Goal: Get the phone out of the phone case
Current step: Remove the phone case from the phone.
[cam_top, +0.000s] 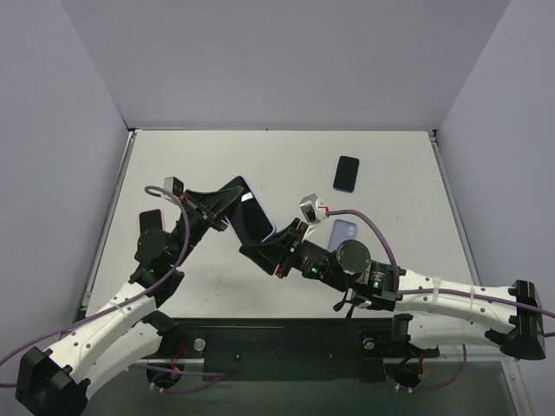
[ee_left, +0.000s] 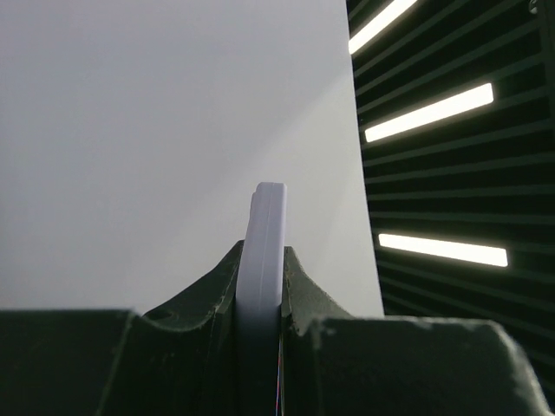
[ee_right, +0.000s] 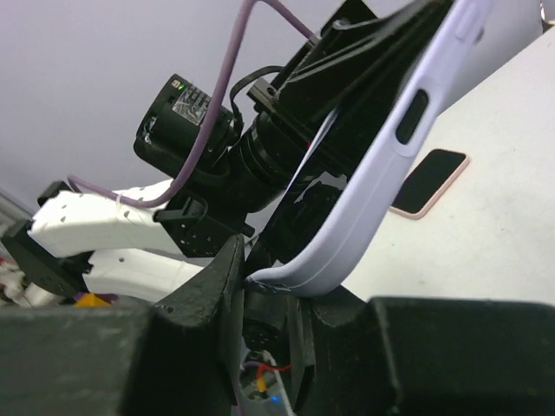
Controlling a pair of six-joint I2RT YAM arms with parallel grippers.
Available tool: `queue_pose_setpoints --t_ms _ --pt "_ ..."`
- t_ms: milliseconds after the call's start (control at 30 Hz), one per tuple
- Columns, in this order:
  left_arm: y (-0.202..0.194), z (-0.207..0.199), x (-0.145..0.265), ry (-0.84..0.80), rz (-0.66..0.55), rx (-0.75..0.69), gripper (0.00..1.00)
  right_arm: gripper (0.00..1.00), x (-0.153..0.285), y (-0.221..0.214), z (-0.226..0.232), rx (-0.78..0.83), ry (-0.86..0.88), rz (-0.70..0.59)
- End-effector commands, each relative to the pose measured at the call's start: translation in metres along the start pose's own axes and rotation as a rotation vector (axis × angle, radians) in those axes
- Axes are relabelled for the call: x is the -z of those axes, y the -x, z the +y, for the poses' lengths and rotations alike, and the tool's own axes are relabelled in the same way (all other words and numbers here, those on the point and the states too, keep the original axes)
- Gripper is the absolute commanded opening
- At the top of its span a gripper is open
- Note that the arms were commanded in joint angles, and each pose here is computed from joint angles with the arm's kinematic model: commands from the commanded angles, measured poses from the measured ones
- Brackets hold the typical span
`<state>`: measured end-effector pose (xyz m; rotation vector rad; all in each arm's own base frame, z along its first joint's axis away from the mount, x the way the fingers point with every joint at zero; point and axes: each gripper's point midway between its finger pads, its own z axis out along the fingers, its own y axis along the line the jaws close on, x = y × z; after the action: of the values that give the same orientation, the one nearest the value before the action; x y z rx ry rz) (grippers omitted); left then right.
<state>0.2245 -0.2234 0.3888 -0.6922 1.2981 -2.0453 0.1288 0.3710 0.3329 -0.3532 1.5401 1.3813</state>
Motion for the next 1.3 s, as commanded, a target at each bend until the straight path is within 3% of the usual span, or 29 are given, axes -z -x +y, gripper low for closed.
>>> queue_pose_setpoints --t_ms 0,300,433,567,767,833,900,1033,1133,1267 --pt "-0.033 -0.036 0.017 -0.010 0.167 0.257 0.00 0.00 0.008 -0.051 -0.063 0.481 -0.145 0.284" --pt "-0.043 -0.063 0.040 -0.050 0.216 0.280 0.00 0.00 0.014 -0.051 -0.096 0.740 -0.224 0.422" --pt "-0.042 -0.053 0.040 -0.008 0.210 0.278 0.00 0.00 0.002 -0.031 -0.109 0.602 -0.212 0.304" --pt "-0.045 -0.059 0.037 -0.037 0.232 0.283 0.00 0.00 -0.003 -0.030 -0.116 0.631 -0.238 0.313" --pt "-0.043 -0.070 0.033 -0.111 0.226 0.190 0.00 0.00 -0.002 -0.038 -0.142 0.484 -0.386 0.334" --pt "-0.039 -0.065 0.032 -0.102 0.206 0.093 0.00 0.18 0.006 -0.047 -0.141 0.337 -0.417 0.327" --pt "-0.034 -0.059 0.031 -0.071 0.185 -0.027 0.00 0.29 0.014 -0.063 -0.129 0.223 -0.360 0.357" --pt "-0.026 -0.041 0.029 0.043 0.170 -0.299 0.00 0.45 0.033 -0.069 -0.099 0.054 -0.251 0.366" --pt "-0.020 -0.029 0.027 0.110 0.182 -0.506 0.00 0.51 0.046 -0.053 -0.077 0.002 -0.193 0.350" --pt "-0.016 -0.028 0.025 0.160 0.202 -0.635 0.00 0.61 0.058 -0.025 -0.056 0.013 -0.141 0.344"
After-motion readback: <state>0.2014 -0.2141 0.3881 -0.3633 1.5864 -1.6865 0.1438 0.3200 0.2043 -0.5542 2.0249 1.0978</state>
